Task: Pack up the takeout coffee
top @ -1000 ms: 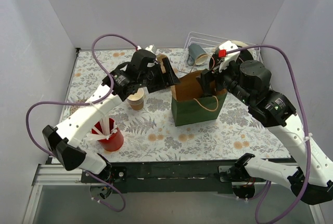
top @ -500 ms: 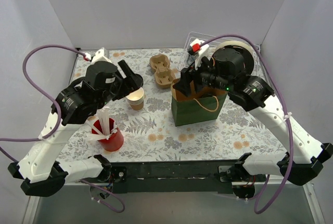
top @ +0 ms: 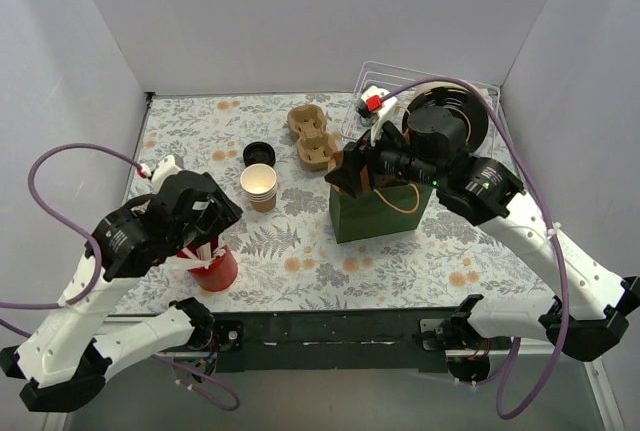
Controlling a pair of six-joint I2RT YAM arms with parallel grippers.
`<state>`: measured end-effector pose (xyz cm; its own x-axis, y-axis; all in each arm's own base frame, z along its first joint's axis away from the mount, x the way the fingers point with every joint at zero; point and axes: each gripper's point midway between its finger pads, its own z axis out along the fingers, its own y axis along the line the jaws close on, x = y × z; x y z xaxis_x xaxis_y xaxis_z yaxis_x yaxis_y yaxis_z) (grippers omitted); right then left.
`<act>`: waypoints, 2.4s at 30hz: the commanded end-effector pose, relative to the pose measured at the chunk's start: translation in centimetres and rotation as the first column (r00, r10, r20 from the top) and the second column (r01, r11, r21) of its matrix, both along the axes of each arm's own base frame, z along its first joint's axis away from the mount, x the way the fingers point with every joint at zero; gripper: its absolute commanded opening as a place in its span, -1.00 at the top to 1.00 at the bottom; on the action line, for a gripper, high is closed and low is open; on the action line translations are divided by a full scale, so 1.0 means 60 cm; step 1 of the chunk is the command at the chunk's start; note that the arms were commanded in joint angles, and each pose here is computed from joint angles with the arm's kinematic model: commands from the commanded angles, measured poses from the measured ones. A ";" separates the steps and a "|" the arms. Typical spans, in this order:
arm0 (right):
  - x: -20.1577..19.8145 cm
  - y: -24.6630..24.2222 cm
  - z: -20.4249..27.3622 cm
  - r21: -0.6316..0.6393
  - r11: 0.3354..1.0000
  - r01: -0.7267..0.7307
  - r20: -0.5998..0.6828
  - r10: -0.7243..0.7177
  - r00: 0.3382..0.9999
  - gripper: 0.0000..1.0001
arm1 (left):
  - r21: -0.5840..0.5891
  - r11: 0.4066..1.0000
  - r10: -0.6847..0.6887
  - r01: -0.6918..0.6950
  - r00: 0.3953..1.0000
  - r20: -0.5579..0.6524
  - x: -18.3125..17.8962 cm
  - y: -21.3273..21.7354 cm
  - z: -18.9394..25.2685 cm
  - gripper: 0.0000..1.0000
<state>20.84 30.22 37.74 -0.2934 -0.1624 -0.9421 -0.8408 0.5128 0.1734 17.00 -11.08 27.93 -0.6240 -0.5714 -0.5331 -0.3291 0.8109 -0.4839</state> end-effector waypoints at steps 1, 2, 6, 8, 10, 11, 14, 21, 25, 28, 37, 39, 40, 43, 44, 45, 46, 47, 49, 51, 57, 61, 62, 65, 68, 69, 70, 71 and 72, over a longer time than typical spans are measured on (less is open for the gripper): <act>-0.010 -0.021 0.020 0.028 0.999 0.015 0.052 -0.017 0.998 -0.52 | 0.067 0.992 0.099 -0.105 0.992 0.081 0.013 0.045 0.021 -0.13; -0.012 -0.024 0.015 0.020 1.000 0.016 0.052 -0.017 0.999 -0.52 | 0.106 0.991 0.067 -0.076 0.994 0.083 0.015 0.045 0.021 -0.12; -0.018 -0.037 0.019 0.012 1.000 0.014 0.085 -0.015 0.996 -0.54 | 0.136 0.990 0.047 -0.047 0.999 0.002 0.007 0.036 -0.025 -0.10; -0.019 -0.042 0.020 0.000 1.000 0.016 0.098 -0.016 0.995 -0.54 | 0.132 0.989 0.074 -0.072 0.997 -0.009 0.000 0.044 -0.042 -0.03; -0.018 -0.048 0.021 -0.008 0.999 0.031 0.101 -0.030 0.994 -0.55 | 0.148 0.986 0.077 -0.075 0.997 -0.007 0.001 0.048 -0.047 0.02; -0.019 -0.052 0.023 -0.007 0.999 0.033 0.106 -0.033 0.994 -0.55 | 0.170 0.983 0.069 -0.066 0.998 -0.009 0.003 0.050 -0.049 0.03; -0.020 -0.053 0.015 -0.013 0.999 0.037 0.098 -0.036 0.995 -0.55 | 0.197 0.980 0.042 -0.036 0.999 -0.027 0.002 0.048 -0.057 0.08; -0.017 -0.052 0.011 -0.012 0.999 0.046 0.086 -0.045 0.995 -0.55 | 0.187 0.982 0.026 -0.015 0.998 -0.057 -0.015 0.050 -0.078 0.21; -0.016 -0.052 0.013 -0.009 0.999 0.048 0.085 -0.047 0.995 -0.55 | 0.222 0.975 0.011 0.001 0.998 -0.054 -0.014 0.057 -0.082 0.21; -0.015 -0.052 0.012 -0.011 0.998 0.055 0.084 -0.053 0.995 -0.55 | 0.235 0.972 0.013 0.000 0.998 -0.054 -0.012 0.059 -0.083 0.20; -0.015 -0.056 0.008 -0.013 0.998 0.065 0.078 -0.064 0.995 -0.55 | 0.245 0.969 0.001 0.016 0.998 -0.069 -0.015 0.060 -0.091 0.46; -0.016 -0.058 0.011 -0.010 0.998 0.066 0.083 -0.065 0.994 -0.55 | 0.244 0.970 -0.003 0.022 0.997 -0.075 -0.017 0.059 -0.094 0.48; -0.016 -0.058 0.010 -0.012 0.998 0.066 0.079 -0.065 0.995 -0.55 | 0.247 0.969 -0.004 0.024 0.997 -0.080 -0.017 0.059 -0.097 0.47; -0.018 -0.060 0.010 -0.013 0.998 0.068 0.080 -0.067 0.995 -0.55 | 0.266 0.964 -0.003 0.026 0.996 -0.088 -0.018 0.063 -0.104 0.49; -0.018 -0.062 0.008 -0.016 0.997 0.071 0.078 -0.069 0.995 -0.55 | 0.270 0.963 0.000 0.022 0.997 -0.081 -0.016 0.064 -0.102 0.50; -0.018 -0.063 0.008 -0.017 0.997 0.073 0.076 -0.071 0.995 -0.55 | 0.283 0.959 0.001 0.021 0.997 -0.075 -0.014 0.067 -0.100 0.52; -0.019 -0.065 0.007 -0.017 0.997 0.077 0.072 -0.075 0.995 -0.55 | 0.288 0.957 0.000 0.021 0.997 -0.071 -0.012 0.068 -0.098 0.57; -0.022 -0.067 0.008 -0.015 0.997 0.076 0.071 -0.074 0.995 -0.55 | 0.292 0.956 -0.003 0.023 0.998 -0.068 -0.010 0.068 -0.095 0.67; -0.023 -0.070 0.007 -0.013 0.997 0.081 0.071 -0.080 0.994 -0.55 | 0.312 0.950 -0.009 0.028 0.998 -0.062 -0.006 0.070 -0.092 0.80; -0.023 -0.071 0.008 -0.009 0.996 0.085 0.069 -0.084 0.994 -0.55 | 0.318 0.948 -0.010 0.024 0.999 -0.045 -0.002 0.072 -0.082 0.93; -0.022 -0.070 0.017 -0.003 0.996 0.085 0.075 -0.084 0.994 -0.55 | 0.299 0.953 -0.044 0.046 0.999 -0.015 0.007 0.060 -0.047 1.00; -0.021 -0.068 0.026 -0.005 0.997 0.078 0.082 -0.077 0.994 -0.55 | 0.264 0.963 -0.074 0.061 0.996 0.039 0.012 0.052 -0.002 1.00; -0.020 -0.068 0.029 -0.005 0.997 0.077 0.088 -0.076 0.993 -0.55 | 0.261 0.963 -0.084 0.069 0.995 0.047 0.013 0.050 0.006 1.00; -0.019 -0.070 0.040 -0.007 0.997 0.079 0.099 -0.078 0.992 -0.55 | 0.239 0.967 -0.110 0.083 0.989 0.099 0.014 0.048 0.043 1.00; -0.017 -0.074 0.059 0.011 0.995 0.095 0.119 -0.096 0.988 -0.55 | 0.170 0.983 -0.108 0.074 0.974 0.198 0.014 0.046 0.112 1.00; -0.014 -0.079 0.070 0.026 0.993 0.115 0.127 -0.118 0.985 -0.56 | 0.154 0.985 -0.106 0.072 0.969 0.223 0.015 0.045 0.131 1.00; -0.016 -0.081 0.079 0.043 0.992 0.120 0.130 -0.124 0.984 -0.55 | 0.128 0.989 -0.105 0.073 0.959 0.262 0.014 0.045 0.157 1.00; -0.009 -0.088 0.090 0.062 0.986 0.153 0.142 -0.160 0.977 -0.55 | 0.090 0.993 -0.103 0.078 0.941 0.323 0.011 0.047 0.198 1.00; -0.006 -0.097 0.101 0.086 0.979 0.185 0.146 -0.196 0.970 -0.55 | 0.065 0.993 -0.118 0.101 0.925 0.360 0.010 0.040 0.223 1.00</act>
